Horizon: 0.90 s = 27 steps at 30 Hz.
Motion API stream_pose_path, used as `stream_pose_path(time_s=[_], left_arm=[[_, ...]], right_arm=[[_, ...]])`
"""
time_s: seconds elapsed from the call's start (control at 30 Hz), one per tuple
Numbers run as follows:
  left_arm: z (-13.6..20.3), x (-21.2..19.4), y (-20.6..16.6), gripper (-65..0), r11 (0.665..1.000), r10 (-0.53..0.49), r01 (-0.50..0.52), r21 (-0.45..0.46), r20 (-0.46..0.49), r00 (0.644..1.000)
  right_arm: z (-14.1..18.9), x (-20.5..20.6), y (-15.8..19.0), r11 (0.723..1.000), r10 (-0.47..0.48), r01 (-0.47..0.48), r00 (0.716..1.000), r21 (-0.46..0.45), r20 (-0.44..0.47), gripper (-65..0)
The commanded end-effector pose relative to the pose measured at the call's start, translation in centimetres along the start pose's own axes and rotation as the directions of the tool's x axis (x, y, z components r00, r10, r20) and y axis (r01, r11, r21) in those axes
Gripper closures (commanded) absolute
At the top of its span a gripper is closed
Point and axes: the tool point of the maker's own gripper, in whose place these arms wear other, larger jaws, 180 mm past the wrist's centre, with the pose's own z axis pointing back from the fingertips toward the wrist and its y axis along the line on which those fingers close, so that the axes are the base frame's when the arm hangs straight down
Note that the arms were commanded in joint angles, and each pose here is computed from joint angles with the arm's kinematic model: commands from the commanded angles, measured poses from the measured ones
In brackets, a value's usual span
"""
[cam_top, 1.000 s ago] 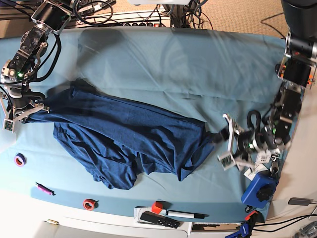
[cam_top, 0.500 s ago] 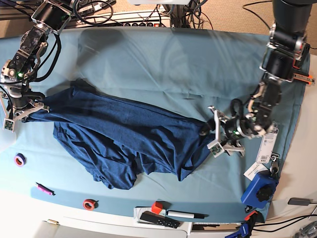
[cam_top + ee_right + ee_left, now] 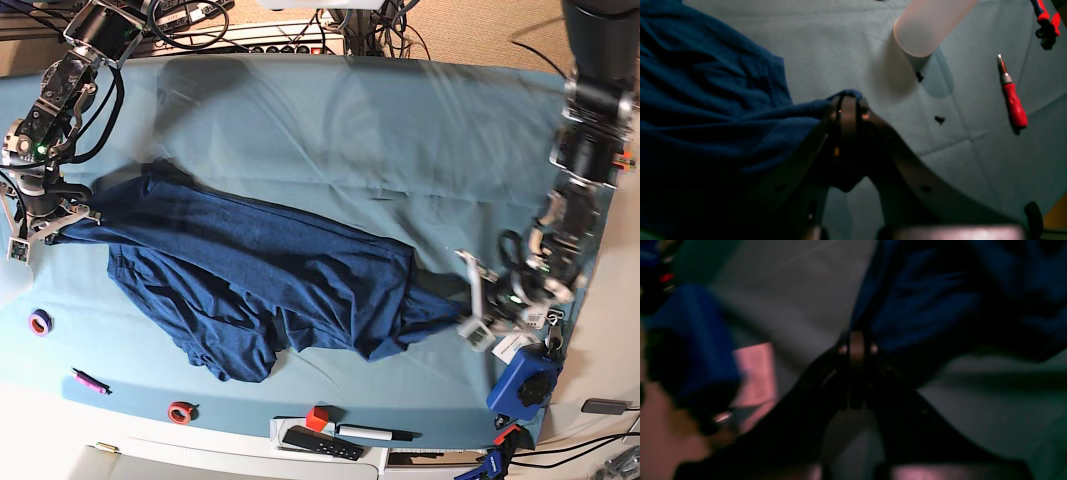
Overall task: Layout the t-shirt on the table in an organized manner, then fold the t-shirt properly
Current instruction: 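Release the shirt with the left gripper and move it over the shirt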
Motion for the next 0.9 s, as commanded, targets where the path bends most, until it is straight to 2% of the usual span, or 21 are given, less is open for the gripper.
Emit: stream_pose_path(time_s=[0.0, 0.23, 0.37, 0.47, 0.57, 0.6, 0.63, 0.8, 0.87], left_arm=[[1.0, 2.0, 2.8, 0.0, 0.998, -0.014, 0.012, 0.060, 0.050, 0.999], [3.6, 3.1, 9.6, 0.0, 0.961, -0.003, -0.014, 0.275, 0.061, 0.998], [4.3, 4.6, 11.3, 0.0, 0.953, -0.016, -0.004, 0.304, 0.065, 0.998], [4.4, 5.2, 11.4, 0.0, 0.956, -0.025, 0.002, 0.293, 0.075, 0.997], [4.1, 5.0, 10.5, -28.7, 0.968, -0.025, 0.007, 0.251, 0.069, 0.997], [4.0, 5.0, 10.4, -36.1, 0.969, -0.011, -0.005, 0.245, 0.066, 0.998], [4.0, 4.8, 10.5, -40.1, 0.968, 0.008, -0.023, 0.252, 0.061, 0.998], [4.0, 3.3, 10.5, -41.0, 0.968, 0.060, -0.056, 0.246, -0.007, 0.998], [3.8, 3.0, 9.5, -41.0, 0.977, 0.088, -0.082, 0.195, -0.025, 0.996]], right_arm=[[0.4, 1.8, -0.8, 1.000, 0.000, 0.001, 0.998, -0.022, 0.057, 0.0], [0.4, 1.8, -0.8, 1.000, 0.000, 0.001, 0.998, -0.022, 0.057, 0.0], [0.4, 1.6, -0.8, 1.000, 0.000, 0.001, 0.999, -0.022, 0.049, 0.0], [0.3, 1.4, -0.8, 1.000, 0.000, 0.000, 0.999, -0.022, 0.036, 0.0], [0.3, 1.3, -0.8, 1.000, 0.001, 0.000, 0.999, -0.022, 0.033, 0.0], [0.3, 1.3, -0.8, 1.000, 0.001, 0.000, 0.999, -0.021, 0.033, 0.0], [0.3, 1.3, -0.8, 1.000, 0.001, 0.000, 0.999, -0.021, 0.032, 0.0], [0.3, 1.3, -0.8, 1.000, 0.002, -0.001, 1.000, -0.021, 0.031, 0.0], [0.3, 1.3, -0.8, 1.000, 0.002, -0.002, 1.000, -0.021, 0.029, 0.0]])
